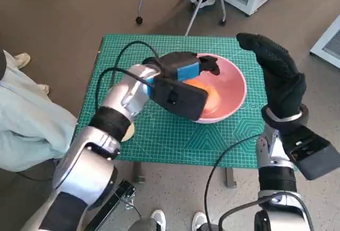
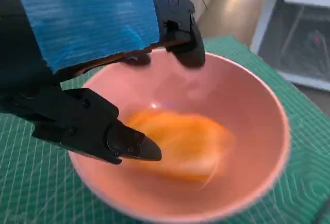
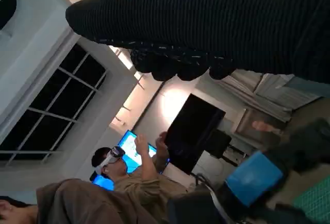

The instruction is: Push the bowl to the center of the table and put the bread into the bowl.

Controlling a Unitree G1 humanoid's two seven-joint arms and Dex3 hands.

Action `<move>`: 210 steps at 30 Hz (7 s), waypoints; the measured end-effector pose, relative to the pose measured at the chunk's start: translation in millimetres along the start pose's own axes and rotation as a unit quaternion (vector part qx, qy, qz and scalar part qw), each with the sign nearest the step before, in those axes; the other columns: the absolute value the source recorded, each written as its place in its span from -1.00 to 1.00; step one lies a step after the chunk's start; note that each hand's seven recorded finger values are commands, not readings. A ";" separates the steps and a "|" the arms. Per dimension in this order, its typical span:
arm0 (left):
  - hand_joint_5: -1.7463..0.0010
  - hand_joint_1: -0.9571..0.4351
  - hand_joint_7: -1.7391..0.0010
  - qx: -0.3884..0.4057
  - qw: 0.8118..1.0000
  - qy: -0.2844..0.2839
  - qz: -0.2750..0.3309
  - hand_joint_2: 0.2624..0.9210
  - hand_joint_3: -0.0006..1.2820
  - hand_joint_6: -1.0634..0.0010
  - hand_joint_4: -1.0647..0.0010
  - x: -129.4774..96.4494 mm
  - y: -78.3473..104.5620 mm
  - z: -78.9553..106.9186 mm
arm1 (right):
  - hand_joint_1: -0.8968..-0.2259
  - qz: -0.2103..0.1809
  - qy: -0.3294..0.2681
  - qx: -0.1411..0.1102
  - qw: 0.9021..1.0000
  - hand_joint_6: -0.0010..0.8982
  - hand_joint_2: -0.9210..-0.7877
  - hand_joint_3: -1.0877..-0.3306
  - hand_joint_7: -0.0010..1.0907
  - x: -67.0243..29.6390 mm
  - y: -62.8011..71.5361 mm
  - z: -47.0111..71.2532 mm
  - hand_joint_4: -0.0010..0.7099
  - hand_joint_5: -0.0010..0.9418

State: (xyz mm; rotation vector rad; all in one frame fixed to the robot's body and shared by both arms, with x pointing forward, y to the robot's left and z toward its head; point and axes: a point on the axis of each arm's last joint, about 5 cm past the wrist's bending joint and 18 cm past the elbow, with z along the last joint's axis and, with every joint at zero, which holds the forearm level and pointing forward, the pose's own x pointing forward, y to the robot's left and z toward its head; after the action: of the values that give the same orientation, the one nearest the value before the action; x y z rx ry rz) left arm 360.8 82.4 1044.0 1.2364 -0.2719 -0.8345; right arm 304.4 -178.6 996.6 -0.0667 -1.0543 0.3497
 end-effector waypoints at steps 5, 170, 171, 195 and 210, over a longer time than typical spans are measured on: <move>0.99 0.14 0.49 -0.013 0.998 -0.045 0.042 0.63 -0.88 1.00 0.99 -17.5 9.5 -4.8 | 0.03 0.000 0.000 0.001 1.000 -0.87 -1.00 0.20 0.51 0.4 0.3 0.1 0.03 -1.00; 0.83 -0.28 0.37 -0.276 0.891 -0.158 0.323 1.00 -0.73 0.35 0.06 -20.1 -25.5 -16.5 | 0.19 -0.088 -0.008 -0.047 0.995 -0.91 -1.00 0.02 0.44 17.2 -13.1 8.5 0.05 -0.98; 0.85 -0.29 0.40 -0.294 0.877 -0.168 0.342 1.00 -0.71 0.37 0.07 -21.5 -27.0 -16.5 | 0.19 -0.090 -0.009 -0.050 0.995 -0.91 -1.00 0.00 0.43 19.0 -12.2 9.1 0.05 -0.98; 0.97 -0.22 0.14 -0.376 0.749 -0.294 0.459 1.00 -0.52 0.83 0.33 -66.8 -24.7 -6.2 | -0.01 -0.057 -0.003 -0.074 0.996 -0.89 -1.00 -0.04 0.34 45.6 -5.0 15.1 0.00 -1.00; 0.98 -0.21 0.19 -0.378 0.744 -0.299 0.463 1.00 -0.58 0.74 0.34 -75.5 -27.0 -4.4 | -0.05 -0.044 0.006 -0.074 0.996 -0.89 -1.00 -0.02 0.32 48.8 -2.7 14.8 -0.02 -1.00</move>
State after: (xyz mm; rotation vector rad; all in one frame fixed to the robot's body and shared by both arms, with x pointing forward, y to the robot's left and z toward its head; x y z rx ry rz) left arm 300.8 135.2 1036.5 -0.0568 -0.8831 -0.3319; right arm 314.0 -167.4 1045.6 -0.1538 -1.0666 0.1920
